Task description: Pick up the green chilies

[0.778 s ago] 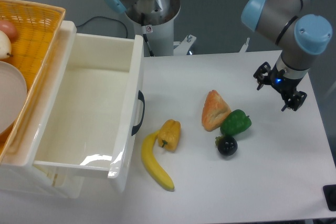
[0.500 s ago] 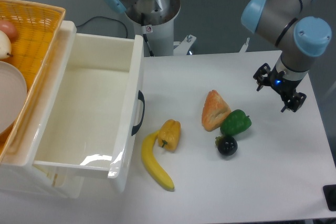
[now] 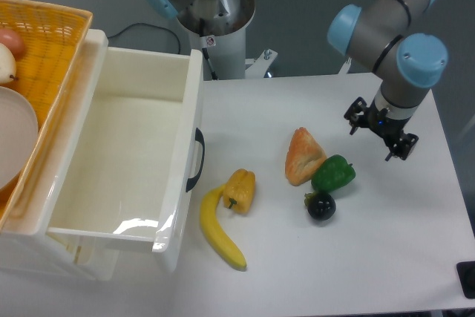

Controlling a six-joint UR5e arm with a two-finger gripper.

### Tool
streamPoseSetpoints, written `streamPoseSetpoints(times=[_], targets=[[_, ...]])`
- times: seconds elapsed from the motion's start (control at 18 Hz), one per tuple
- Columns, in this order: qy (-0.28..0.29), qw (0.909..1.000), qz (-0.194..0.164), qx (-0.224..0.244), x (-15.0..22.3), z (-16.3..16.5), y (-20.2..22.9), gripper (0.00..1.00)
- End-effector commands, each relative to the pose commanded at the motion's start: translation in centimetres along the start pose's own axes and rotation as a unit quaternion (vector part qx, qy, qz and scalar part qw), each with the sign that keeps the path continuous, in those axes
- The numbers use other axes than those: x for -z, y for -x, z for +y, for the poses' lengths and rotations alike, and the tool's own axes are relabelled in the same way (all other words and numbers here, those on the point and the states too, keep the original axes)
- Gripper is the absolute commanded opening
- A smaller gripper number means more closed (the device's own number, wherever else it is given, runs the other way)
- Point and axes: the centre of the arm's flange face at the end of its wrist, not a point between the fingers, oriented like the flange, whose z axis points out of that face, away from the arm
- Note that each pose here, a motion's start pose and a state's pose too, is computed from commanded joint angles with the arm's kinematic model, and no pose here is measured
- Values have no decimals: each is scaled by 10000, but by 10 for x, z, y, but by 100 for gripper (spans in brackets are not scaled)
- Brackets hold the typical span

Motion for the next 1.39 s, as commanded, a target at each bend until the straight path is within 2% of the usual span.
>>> streamPoseSetpoints(times=[0.28,0.44,0.94,1.39], targets=[[3,9999,132,-30,-13,-1,-9,100],[39,10000,48,-48,-6,-1,-5,100],[45,9996,-4,-277,-13,-37,9,100],[87,9992,97,-366,-27,-49,6,100]])
